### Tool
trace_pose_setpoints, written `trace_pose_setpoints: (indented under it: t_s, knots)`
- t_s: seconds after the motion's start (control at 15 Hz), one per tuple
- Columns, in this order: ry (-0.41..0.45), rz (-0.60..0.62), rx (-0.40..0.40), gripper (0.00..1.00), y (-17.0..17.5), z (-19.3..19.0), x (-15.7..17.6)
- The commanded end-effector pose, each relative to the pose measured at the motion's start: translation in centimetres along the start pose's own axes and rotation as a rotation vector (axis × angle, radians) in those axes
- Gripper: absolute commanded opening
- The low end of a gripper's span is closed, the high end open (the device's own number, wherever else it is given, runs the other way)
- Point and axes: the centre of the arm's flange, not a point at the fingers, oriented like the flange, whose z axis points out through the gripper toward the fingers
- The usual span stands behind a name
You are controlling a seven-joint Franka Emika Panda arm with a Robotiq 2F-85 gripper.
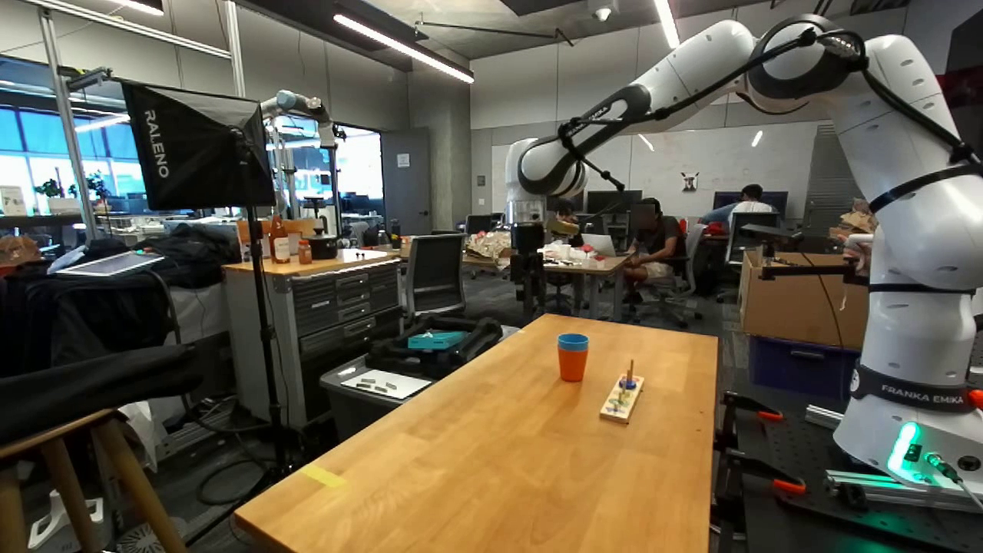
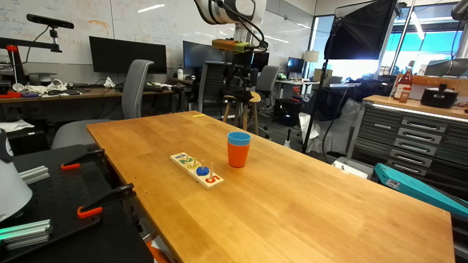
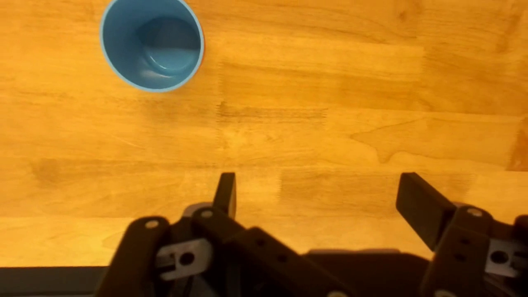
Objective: Place the blue cup inside the orange cup
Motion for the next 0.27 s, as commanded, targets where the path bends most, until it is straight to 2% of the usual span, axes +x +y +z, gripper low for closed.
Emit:
trace_pose_setpoints:
  t_s: [0.0,0.07,0.2]
  knots:
    - [-0.016,-0.035,0.017,1.0,0.9,-2.1,1.3]
    - [-0.005,-0.014,0.002,1.0,0.2,-0.8,0.2]
    - [-0.005,-0.017,0.002,1.0,0.4,-1.3,0.3]
